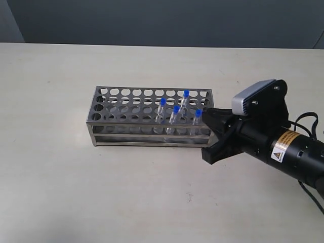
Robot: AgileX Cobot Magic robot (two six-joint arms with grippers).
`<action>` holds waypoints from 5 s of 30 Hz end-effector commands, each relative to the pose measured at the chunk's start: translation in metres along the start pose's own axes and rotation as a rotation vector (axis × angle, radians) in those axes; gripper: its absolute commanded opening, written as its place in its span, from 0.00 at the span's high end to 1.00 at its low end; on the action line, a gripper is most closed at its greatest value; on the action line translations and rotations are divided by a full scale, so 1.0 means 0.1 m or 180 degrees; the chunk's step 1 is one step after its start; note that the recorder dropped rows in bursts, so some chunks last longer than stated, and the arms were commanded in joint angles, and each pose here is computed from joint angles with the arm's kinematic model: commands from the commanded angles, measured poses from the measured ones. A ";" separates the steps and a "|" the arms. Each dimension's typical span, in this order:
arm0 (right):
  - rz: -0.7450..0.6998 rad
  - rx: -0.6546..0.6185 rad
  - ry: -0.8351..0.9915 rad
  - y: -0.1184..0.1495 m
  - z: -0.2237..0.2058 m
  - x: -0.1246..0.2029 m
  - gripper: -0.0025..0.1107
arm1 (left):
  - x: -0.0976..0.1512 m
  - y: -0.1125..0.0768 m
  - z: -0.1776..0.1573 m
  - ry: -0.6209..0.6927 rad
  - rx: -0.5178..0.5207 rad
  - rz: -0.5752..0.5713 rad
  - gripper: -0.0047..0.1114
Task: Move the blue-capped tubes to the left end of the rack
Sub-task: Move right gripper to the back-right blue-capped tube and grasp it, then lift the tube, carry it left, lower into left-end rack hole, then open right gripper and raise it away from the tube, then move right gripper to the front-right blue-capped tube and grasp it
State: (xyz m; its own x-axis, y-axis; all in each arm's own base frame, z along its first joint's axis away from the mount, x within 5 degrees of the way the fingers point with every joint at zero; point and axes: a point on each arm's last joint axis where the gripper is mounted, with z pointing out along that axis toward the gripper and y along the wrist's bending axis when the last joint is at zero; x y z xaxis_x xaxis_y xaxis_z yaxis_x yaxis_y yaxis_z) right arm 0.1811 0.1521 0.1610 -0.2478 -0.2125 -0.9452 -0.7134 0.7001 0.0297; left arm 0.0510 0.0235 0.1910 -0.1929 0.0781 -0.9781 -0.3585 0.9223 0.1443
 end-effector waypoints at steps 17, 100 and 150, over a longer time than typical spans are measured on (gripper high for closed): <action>-0.0076 -0.0012 0.0036 -0.07 0.49 0.13 0.58 | -0.02 0.00 -0.01 -0.0043 0.0005 -0.0005 0.95; -0.0774 -0.0936 0.0373 0.62 2.30 -0.94 0.98 | -0.02 0.00 -0.01 -0.0043 0.0005 -0.0005 0.95; 0.0164 0.0019 0.0221 -0.41 0.75 -1.06 0.60 | -0.02 0.00 -0.01 -0.0043 0.0005 -0.0005 0.95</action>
State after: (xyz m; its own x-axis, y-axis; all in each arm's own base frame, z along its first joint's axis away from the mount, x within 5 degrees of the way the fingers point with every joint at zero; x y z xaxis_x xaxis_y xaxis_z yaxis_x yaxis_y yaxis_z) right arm 0.2862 0.2089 0.2402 -0.3400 -0.2865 -0.8957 -0.6949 0.7183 0.0340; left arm 0.0510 0.0235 0.1910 -0.1929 0.0781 -0.9781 -0.3585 0.9223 0.1443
